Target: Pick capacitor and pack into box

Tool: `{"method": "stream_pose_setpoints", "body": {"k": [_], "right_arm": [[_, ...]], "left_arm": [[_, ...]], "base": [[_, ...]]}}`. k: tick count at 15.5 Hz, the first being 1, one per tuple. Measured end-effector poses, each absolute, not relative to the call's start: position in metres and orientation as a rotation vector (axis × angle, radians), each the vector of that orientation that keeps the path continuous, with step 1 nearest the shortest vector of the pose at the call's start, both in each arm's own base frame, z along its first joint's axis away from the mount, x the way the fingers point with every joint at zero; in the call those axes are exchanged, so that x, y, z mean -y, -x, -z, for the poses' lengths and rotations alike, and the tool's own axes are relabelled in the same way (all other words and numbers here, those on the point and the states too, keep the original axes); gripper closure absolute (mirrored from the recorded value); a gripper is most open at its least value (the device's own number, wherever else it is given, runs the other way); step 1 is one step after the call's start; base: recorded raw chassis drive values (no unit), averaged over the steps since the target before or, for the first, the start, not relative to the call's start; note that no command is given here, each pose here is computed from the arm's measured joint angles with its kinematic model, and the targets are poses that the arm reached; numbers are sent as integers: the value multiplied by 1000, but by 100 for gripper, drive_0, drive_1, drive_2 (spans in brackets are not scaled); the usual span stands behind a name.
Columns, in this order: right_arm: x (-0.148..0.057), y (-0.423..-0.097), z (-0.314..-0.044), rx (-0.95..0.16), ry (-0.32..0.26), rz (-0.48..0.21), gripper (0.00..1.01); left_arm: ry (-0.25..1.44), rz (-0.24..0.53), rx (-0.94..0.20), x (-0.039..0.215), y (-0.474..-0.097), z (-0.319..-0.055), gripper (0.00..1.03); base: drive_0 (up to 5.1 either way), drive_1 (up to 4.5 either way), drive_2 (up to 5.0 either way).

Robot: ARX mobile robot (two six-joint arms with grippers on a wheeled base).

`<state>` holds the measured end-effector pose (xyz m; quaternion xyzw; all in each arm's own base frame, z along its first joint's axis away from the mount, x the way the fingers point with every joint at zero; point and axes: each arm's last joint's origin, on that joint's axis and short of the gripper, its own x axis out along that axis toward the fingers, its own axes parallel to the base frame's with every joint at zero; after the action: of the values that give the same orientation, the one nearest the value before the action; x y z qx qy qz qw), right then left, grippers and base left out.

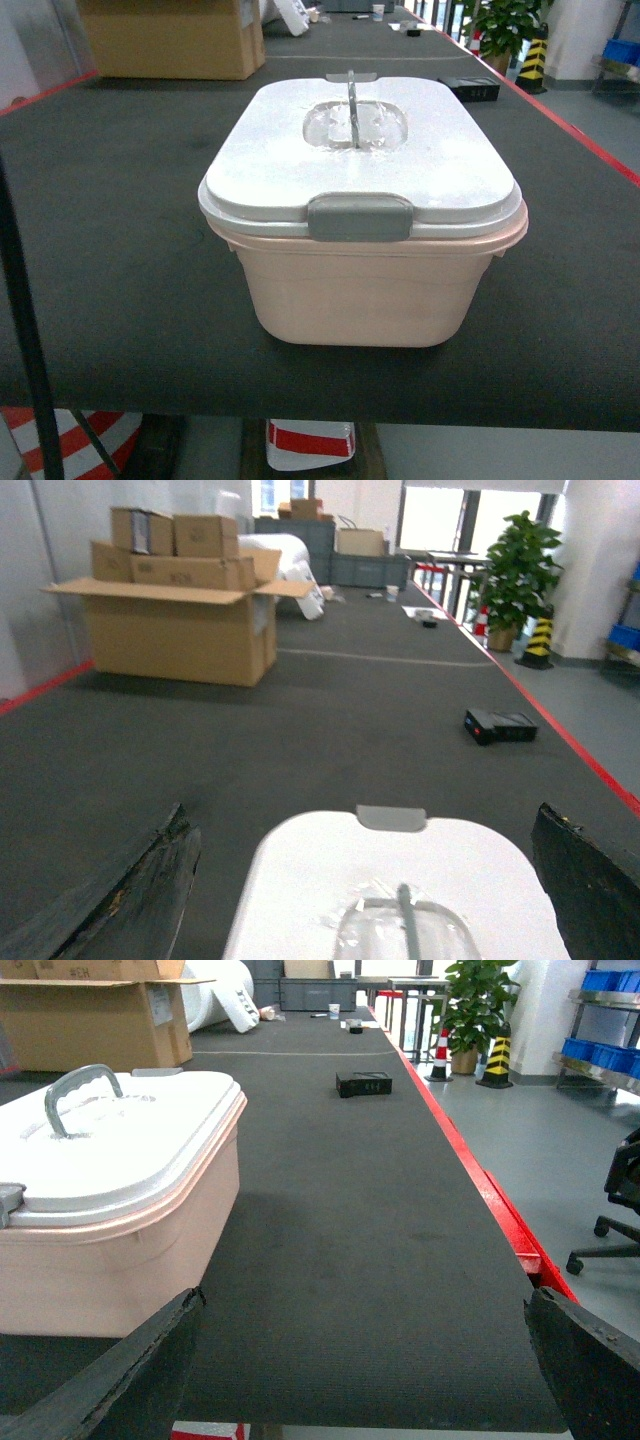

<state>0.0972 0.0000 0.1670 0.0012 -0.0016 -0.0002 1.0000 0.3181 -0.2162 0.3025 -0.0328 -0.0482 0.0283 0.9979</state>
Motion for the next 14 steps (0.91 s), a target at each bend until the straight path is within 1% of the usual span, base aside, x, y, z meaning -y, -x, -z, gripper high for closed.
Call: {"method": "stream_pose_setpoints", "body": {"k": [1, 2, 3, 4, 6, 7, 8, 9, 11, 13, 14], "right_arm": [[0, -97, -167, 3, -2, 0, 3], [0, -97, -167, 3, -2, 1, 3], [0, -97, -167, 3, -2, 0, 3], [0, -97, -167, 3, -2, 0, 3], [0, -97, -167, 3, -2, 0, 3], [0, -97, -167, 3, -3, 0, 3], [0, -97, -167, 3, -2, 0, 3], [0, -97, -167, 3, -2, 0, 3], [0, -97, -167, 4, -3, 0, 3], [0, -97, -167, 3, -2, 0, 3], [0, -97, -167, 3, -2, 1, 3]], "left_arm": [[47, -110, 135, 206, -314, -304, 5], [-1, -209, 156, 183, -310, -297, 5], [-47, -269, 139, 164, -303, -290, 5], [-65, -316, 127, 147, -290, -287, 5], [-69, -369, 126, 121, -256, -287, 5], [-79, -377, 104, 114, -243, -284, 5], [-75, -365, 64, 106, -227, -277, 5], [-21, -370, 79, 99, -212, -275, 5], [45, -366, 122, 97, -207, -284, 5], [46, -365, 108, 99, -209, -281, 5], [37, -349, 93, 99, -210, -279, 6]], "base": [[0, 0, 0], [0, 0, 0], [0, 0, 0], [0, 0, 0], [0, 0, 0], [0, 0, 0], [0, 0, 0], [0, 0, 0], [0, 0, 0], [0, 0, 0], [0, 0, 0]]}}
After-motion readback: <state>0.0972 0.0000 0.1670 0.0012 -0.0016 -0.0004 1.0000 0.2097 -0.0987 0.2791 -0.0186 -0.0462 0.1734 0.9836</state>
